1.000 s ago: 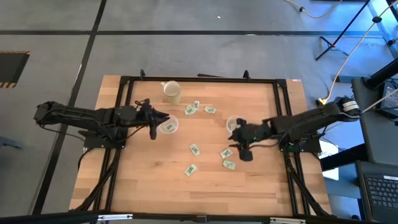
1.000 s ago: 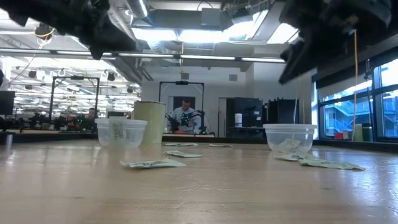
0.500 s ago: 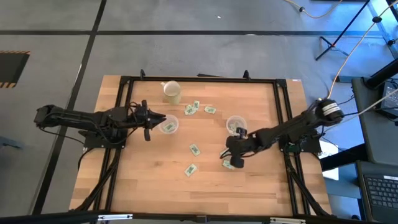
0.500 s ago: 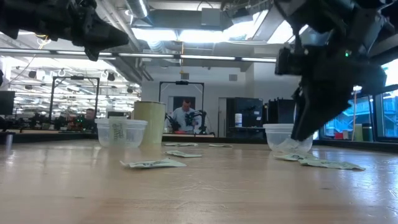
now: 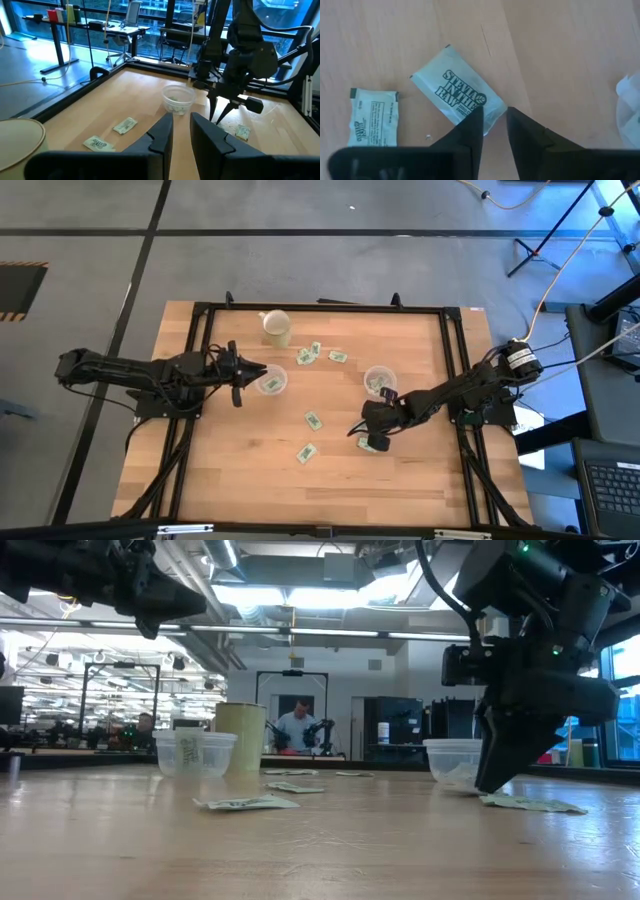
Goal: Pick and place Stevia / Truvia into bins
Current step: Put the stevia packet into the right transparent container
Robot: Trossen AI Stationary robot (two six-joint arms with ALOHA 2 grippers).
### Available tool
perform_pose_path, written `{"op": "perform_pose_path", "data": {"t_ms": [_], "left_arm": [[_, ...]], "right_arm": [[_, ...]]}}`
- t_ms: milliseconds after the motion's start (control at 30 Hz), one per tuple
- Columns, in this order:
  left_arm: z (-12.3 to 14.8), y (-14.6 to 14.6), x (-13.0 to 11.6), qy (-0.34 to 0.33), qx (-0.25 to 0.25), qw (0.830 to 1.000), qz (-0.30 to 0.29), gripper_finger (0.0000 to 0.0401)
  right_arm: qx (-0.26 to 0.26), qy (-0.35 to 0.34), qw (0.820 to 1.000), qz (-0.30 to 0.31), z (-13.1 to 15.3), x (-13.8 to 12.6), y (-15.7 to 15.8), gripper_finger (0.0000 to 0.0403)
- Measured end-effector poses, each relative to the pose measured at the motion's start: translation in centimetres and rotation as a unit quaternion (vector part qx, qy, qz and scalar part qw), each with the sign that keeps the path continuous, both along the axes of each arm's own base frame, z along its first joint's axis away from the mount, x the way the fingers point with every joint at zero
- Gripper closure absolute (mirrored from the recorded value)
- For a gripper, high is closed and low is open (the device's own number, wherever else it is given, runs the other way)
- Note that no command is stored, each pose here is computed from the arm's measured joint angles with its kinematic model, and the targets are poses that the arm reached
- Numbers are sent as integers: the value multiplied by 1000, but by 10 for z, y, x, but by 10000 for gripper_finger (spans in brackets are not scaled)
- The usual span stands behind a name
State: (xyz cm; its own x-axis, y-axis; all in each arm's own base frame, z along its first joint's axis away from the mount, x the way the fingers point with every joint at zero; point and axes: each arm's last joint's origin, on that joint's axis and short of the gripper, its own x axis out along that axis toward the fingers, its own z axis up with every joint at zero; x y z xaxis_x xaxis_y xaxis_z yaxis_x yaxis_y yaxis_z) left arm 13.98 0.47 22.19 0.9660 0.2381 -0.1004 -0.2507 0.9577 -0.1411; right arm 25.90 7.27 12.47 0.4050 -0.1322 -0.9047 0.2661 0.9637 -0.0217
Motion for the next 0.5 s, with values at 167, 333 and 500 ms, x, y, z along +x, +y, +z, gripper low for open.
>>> {"op": "perform_pose_path", "data": {"t_ms": [167,333,500], "left_arm": [[0,0,0,2,0,1000,0,340],[0,0,0,2,0,1000,0,340],[0,0,0,2,0,1000,0,340]], "right_arm": [[0,1,1000,1,0,-1,0,349],[0,2,1000,1,0,-1,0,391],[3,-9,1000,13,9,7,2,394]]}}
